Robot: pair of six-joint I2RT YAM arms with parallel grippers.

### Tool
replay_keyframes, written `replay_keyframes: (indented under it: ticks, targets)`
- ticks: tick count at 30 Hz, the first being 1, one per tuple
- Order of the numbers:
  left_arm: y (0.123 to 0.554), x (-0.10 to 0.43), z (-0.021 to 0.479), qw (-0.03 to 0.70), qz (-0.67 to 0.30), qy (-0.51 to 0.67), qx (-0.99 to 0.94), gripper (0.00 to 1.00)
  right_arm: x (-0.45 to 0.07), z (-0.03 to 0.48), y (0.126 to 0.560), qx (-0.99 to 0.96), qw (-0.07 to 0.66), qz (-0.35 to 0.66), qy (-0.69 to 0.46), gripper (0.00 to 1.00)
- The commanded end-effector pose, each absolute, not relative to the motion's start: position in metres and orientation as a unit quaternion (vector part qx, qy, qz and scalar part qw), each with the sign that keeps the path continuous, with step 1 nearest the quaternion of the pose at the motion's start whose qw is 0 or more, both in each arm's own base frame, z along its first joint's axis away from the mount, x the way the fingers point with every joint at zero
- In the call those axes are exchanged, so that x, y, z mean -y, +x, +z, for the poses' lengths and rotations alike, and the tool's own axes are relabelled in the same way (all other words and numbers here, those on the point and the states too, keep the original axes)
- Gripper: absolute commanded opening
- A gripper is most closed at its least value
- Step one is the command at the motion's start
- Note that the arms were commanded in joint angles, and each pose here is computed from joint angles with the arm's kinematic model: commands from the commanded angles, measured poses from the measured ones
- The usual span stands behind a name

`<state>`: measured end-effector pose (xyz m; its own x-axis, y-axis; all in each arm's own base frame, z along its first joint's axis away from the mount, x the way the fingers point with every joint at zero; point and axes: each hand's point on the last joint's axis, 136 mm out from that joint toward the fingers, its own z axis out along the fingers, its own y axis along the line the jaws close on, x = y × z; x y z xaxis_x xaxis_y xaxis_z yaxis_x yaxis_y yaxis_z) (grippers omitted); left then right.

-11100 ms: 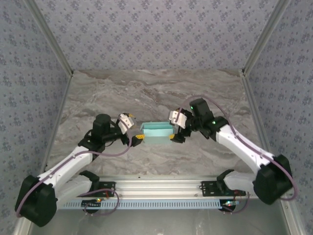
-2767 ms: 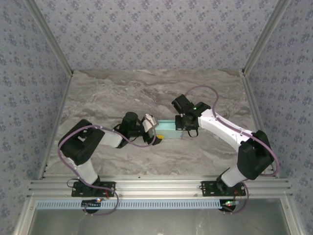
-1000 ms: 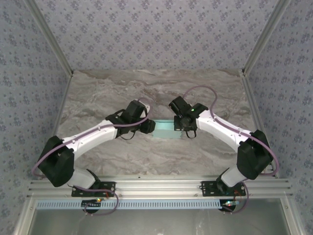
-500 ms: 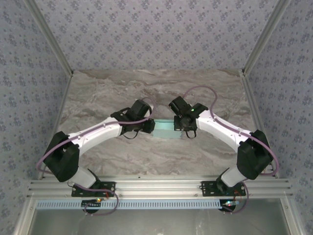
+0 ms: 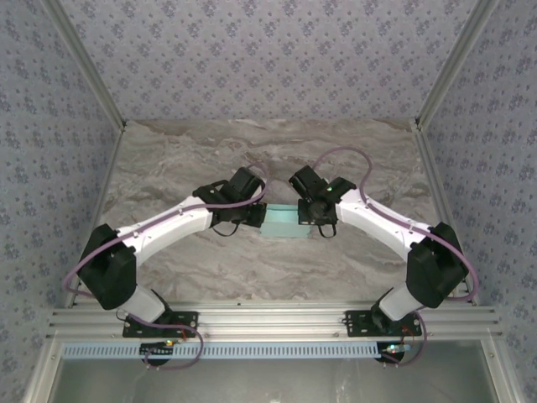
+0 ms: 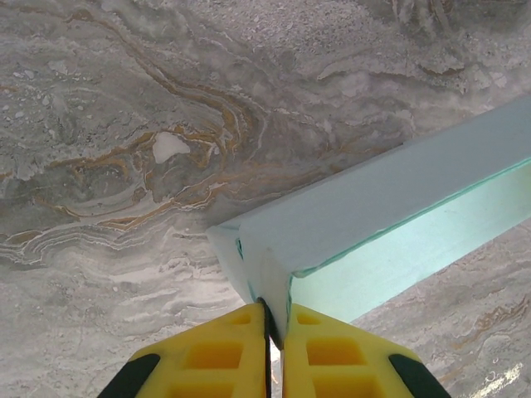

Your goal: Fold the paper box

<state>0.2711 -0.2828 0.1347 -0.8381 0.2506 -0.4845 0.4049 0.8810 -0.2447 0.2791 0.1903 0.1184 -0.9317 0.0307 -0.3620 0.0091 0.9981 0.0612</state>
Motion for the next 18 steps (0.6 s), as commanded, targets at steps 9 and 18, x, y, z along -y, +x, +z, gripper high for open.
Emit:
replay_keyframes:
  ticks: [9,18]
  targets:
    - [0.2712,0.3031,0.1513,0.212,-0.209,0.149,-0.943,0.1,-0.1894,0.092,0.2586,-0.99,0.137,-0.005,-0.003,0.08]
    - [0.2673,0.2998,0.1514,0.188,-0.195,0.142,-0.952,0.11,-0.1886,0.0901,0.2574,-0.99,0.137,-0.014,-0.008,0.08]
